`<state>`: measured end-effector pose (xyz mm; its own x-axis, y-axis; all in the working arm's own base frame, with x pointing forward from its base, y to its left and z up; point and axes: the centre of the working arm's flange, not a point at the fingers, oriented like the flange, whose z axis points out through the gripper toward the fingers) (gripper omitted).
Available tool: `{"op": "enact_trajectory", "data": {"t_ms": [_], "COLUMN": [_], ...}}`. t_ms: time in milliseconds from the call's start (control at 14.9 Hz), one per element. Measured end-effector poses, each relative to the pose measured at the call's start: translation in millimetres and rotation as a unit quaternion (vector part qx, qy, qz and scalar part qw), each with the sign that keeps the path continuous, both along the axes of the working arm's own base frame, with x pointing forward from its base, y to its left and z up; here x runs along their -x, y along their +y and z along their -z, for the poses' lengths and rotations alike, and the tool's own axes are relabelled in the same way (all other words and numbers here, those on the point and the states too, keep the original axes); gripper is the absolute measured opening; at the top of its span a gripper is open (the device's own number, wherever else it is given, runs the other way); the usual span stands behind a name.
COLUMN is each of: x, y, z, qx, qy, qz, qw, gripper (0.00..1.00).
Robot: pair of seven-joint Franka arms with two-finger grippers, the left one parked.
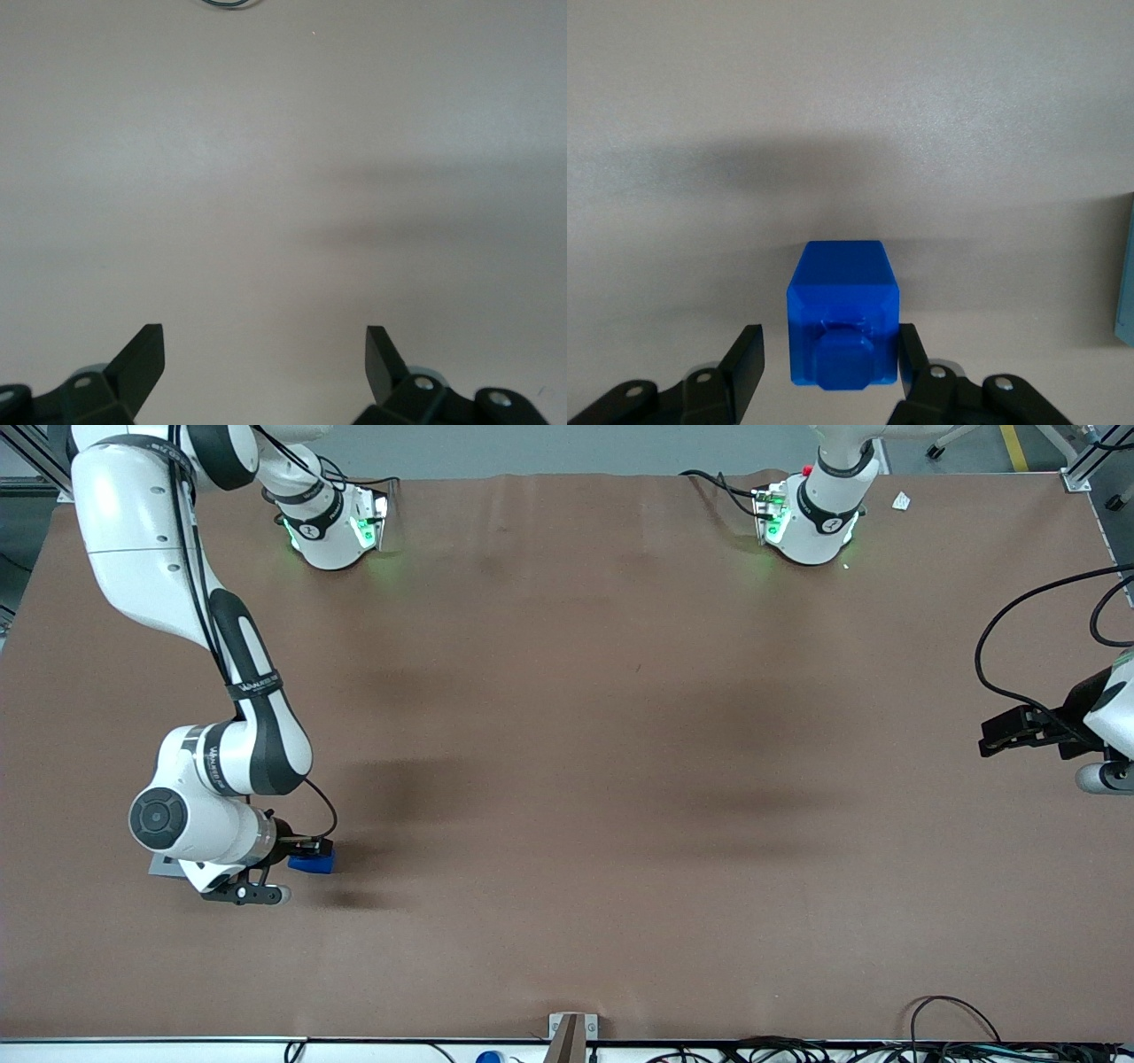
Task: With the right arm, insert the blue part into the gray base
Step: 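Close the right gripper on the blue cube, then lift the blue cube and carry it over the gray base's hole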
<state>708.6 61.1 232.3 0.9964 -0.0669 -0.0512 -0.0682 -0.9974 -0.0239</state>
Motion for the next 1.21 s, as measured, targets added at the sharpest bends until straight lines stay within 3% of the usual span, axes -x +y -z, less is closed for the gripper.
{"op": "enact_trajectory", "data": {"t_ms": [135,269,740,1212], "x": [0,-1,-12,-19], "y": [-1,-1,-19,-113], "z": [0,-1,-20,-111], "qx": [0.000,0.000,0.003,0.004], "qy": [0.000,-0.001,-0.015,0.008], "qz": [0.000,0.001,0.013,0.018], "qw": [1.0000,1.0000,0.9998,0.9998], "gripper": [0.64,0.50,0.51,0.51]}}
